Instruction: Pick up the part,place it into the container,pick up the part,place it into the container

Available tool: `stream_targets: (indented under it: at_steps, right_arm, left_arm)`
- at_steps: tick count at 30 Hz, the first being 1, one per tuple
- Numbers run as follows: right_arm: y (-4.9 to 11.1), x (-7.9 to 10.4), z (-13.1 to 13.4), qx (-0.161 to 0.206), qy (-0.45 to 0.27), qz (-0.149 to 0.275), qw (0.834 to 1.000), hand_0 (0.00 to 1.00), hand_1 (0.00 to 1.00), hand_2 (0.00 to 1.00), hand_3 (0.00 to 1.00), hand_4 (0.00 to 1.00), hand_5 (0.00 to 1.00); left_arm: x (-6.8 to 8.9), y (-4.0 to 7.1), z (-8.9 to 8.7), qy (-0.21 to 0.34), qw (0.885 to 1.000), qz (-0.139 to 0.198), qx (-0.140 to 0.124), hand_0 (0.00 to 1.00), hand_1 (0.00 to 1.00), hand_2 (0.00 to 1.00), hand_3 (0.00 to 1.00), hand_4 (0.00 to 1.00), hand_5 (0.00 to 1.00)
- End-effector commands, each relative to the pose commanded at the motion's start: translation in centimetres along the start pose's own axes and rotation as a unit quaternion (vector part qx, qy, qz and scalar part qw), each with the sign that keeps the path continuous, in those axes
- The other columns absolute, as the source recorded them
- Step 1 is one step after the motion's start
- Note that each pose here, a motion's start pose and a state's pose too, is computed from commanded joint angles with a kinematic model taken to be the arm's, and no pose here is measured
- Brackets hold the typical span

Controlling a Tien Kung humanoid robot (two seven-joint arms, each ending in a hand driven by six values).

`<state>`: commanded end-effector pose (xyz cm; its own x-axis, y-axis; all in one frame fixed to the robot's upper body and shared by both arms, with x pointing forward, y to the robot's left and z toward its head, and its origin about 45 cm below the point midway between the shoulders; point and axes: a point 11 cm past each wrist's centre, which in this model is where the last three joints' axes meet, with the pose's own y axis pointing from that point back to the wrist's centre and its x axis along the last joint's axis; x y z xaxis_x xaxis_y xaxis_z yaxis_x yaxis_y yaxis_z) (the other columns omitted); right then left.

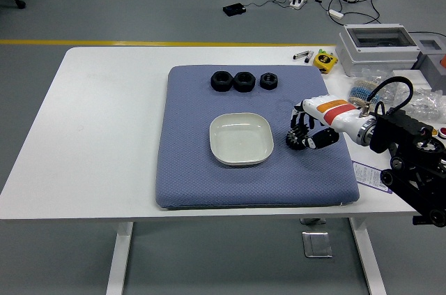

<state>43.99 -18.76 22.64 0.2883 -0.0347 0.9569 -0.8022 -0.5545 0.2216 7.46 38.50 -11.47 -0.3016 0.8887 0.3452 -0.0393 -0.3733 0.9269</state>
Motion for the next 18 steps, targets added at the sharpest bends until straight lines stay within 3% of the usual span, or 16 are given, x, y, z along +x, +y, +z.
stream_targets:
  at_steps: [6,7,8,13,14,18]
  right_arm:
    - [-2.5,0.5,-5.2,0.058,0.013,-0.003,0.998,0.271,0.341,0.439,0.495,0.766,0.002]
    - [-2.9,0.4,-5.7,0.058,0.013,-0.002,0.998,0.271,0.341,0.439,0.495,0.766,0.002]
    - [-3.4,0.4,-6.1,0.056,0.013,-0.001,0.998,0.310,0.398,0.475,0.503,0.708,0.088]
    - [-5.4,0.0,-7.2,0.040,0.008,-0.002,0.999,0.310,0.398,0.475,0.503,0.708,0.088]
    - [-5.6,-0.1,-7.3,0.038,0.010,-0.005,0.999,0.391,0.492,0.582,0.722,0.979,0.232]
    - [-6.2,-0.7,-7.7,0.030,0.045,-0.027,0.998,0.391,0.492,0.582,0.722,0.979,0.232]
  left_arm:
    - [0.1,0.0,0.2,0.002,1.000,0.002,-0.001,0.503,0.538,0.669,0.596,0.589,0.569]
    - [0.1,0.0,0.2,0.002,1.000,0.002,-0.001,0.503,0.538,0.669,0.596,0.589,0.569]
    - [0.1,0.0,0.2,0.001,1.000,0.002,-0.002,0.501,0.535,0.669,0.597,0.590,0.571]
    - [0.1,0.0,0.3,0.000,1.000,0.003,-0.003,0.501,0.535,0.669,0.597,0.590,0.571]
    - [0.2,0.0,0.3,0.000,1.000,0.003,-0.004,0.503,0.531,0.671,0.597,0.589,0.569]
    - [0.3,0.0,0.3,-0.001,1.000,0.005,-0.003,0.503,0.531,0.671,0.597,0.589,0.569]
